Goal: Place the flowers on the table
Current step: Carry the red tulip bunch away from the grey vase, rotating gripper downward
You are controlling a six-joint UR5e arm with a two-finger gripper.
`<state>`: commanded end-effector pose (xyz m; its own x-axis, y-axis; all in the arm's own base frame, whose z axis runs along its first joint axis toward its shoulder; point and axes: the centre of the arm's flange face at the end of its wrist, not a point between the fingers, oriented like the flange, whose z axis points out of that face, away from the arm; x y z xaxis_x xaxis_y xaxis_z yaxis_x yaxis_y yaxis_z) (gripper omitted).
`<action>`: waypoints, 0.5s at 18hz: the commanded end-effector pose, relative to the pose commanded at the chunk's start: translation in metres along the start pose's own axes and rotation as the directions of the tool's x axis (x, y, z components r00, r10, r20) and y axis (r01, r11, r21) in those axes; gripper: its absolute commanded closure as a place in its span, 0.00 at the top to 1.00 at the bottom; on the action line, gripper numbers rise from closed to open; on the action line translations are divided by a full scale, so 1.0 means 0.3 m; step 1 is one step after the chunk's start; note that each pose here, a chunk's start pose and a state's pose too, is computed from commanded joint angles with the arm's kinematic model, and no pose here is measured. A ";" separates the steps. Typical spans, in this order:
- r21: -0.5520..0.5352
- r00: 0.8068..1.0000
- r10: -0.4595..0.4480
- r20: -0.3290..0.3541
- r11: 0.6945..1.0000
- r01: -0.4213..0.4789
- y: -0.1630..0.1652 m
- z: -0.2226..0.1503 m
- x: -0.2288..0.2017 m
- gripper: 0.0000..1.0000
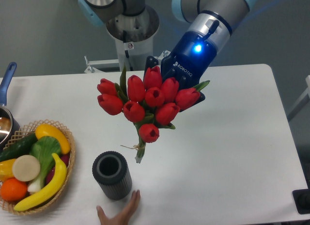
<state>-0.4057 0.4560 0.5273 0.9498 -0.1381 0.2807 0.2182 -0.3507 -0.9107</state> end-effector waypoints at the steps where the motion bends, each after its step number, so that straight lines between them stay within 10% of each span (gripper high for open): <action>1: -0.005 1.000 -0.005 -0.002 1.000 0.005 0.013 0.007 0.007 0.37; 9: 0.001 0.999 0.011 0.041 1.000 -0.011 0.021 -0.067 -0.010 0.37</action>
<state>-0.4117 0.4355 0.5268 0.9604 -0.1039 0.2585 0.2085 -0.3478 -0.9141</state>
